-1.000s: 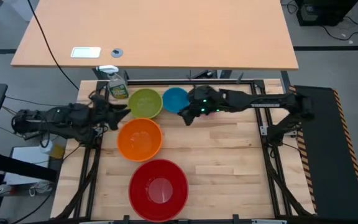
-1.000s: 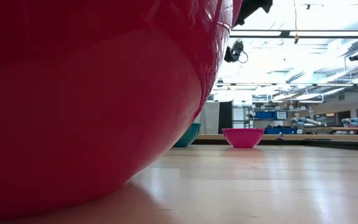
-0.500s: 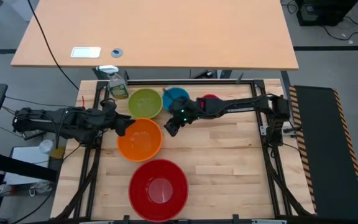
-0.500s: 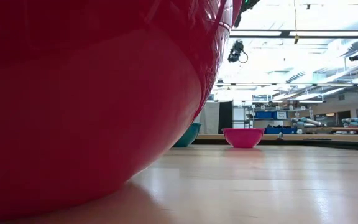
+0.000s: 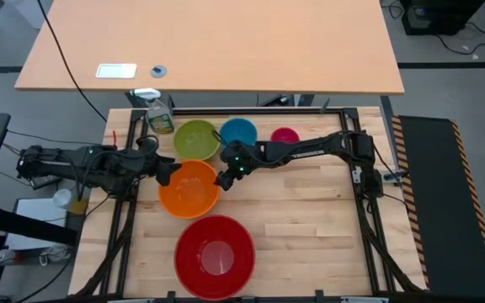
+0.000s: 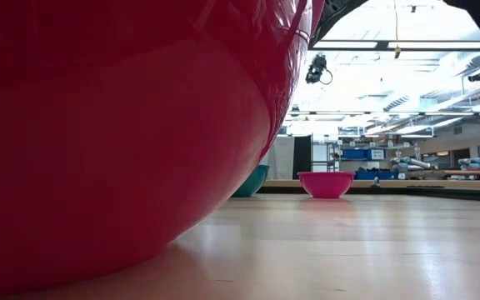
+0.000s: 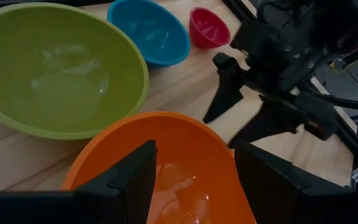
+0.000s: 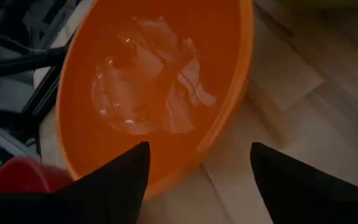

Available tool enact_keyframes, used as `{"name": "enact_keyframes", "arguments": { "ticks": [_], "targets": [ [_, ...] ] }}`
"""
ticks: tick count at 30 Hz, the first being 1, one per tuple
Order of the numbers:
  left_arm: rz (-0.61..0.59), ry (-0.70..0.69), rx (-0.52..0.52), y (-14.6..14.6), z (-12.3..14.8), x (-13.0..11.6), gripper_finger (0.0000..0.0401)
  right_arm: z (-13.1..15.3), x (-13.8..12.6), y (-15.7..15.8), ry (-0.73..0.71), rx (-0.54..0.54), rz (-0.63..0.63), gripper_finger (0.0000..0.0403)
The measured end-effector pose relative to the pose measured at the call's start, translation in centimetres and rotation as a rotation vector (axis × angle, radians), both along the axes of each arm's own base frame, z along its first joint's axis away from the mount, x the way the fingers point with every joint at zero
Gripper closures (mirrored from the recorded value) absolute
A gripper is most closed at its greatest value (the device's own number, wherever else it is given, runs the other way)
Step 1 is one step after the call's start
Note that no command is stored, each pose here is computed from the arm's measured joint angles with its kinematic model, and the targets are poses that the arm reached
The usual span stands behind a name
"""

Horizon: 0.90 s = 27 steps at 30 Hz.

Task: Nest bowls inside each other
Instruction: Stack the orange bowl into the red bowl

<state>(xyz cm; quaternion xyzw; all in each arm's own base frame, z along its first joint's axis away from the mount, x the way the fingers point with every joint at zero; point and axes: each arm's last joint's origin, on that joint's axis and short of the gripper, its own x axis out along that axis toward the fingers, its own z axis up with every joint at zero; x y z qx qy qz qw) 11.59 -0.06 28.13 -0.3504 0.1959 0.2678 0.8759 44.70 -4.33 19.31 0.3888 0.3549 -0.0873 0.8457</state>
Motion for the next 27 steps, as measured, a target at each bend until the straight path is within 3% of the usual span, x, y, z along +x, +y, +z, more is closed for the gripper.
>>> {"name": "enact_keyframes", "arguments": {
  "ticks": [9, 27],
  "targets": [
    [-0.002, 0.006, -0.001, 0.0, 0.0, 0.0, 0.0182, -1.4, 0.5, -0.2, 0.009, -0.074, -0.08, 0.0134],
    [-0.005, 0.008, 0.003, 0.0, -0.1, 0.0, 0.0182, -1.9, 0.1, -0.3, 0.089, -0.036, -0.191, 0.0276]
  ]
}}
